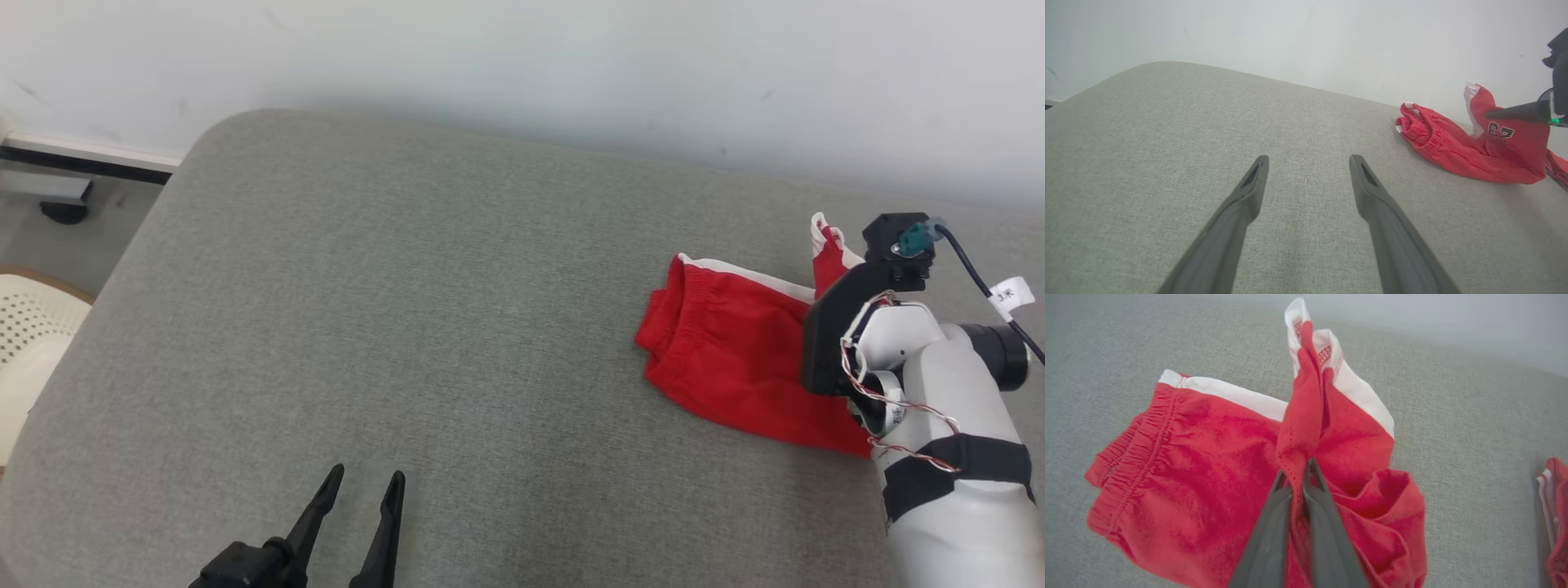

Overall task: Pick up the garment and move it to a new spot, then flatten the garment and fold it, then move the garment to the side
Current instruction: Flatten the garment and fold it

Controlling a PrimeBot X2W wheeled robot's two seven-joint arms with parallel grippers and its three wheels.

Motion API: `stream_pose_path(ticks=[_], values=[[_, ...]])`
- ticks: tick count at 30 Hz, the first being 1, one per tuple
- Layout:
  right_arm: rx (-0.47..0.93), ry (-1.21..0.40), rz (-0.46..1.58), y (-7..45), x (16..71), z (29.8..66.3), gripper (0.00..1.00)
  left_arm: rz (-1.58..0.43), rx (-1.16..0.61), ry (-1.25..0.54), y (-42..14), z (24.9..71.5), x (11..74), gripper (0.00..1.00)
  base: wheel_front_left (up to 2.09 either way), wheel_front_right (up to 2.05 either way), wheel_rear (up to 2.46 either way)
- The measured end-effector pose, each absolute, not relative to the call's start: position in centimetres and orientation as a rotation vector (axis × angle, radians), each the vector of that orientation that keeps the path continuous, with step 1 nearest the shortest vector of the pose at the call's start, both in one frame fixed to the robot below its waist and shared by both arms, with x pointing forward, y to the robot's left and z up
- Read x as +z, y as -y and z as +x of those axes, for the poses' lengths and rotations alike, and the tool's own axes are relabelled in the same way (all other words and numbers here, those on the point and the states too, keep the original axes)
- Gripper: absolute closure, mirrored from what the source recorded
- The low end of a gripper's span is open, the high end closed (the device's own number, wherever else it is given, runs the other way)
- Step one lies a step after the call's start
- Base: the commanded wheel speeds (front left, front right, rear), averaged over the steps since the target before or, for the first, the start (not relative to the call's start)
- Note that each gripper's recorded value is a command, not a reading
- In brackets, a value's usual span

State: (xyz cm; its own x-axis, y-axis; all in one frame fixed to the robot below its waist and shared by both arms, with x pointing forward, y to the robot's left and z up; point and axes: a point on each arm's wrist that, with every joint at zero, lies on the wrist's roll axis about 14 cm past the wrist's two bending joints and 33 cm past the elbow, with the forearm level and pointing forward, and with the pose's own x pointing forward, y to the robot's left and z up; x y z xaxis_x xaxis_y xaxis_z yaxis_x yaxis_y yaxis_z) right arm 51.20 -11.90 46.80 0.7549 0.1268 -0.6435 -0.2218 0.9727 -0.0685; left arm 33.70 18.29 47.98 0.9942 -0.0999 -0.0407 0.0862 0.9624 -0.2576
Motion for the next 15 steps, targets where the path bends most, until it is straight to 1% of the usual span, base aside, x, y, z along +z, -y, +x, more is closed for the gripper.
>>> stream_pose_path(ticks=[7, 15], values=[[0.269, -0.712, -0.123, 8.0, 46.2, 52.1, 1.0, -0.264, -0.053, -0.064, -19.2, 32.6, 47.5, 0.0, 0.0, 0.0, 0.0], [0.349, -0.762, -0.135, 4.3, 44.7, 52.0, 1.0, -0.274, -0.014, -0.068, -19.9, 31.7, 47.3, 0.0, 0.0, 0.0, 0.0]])
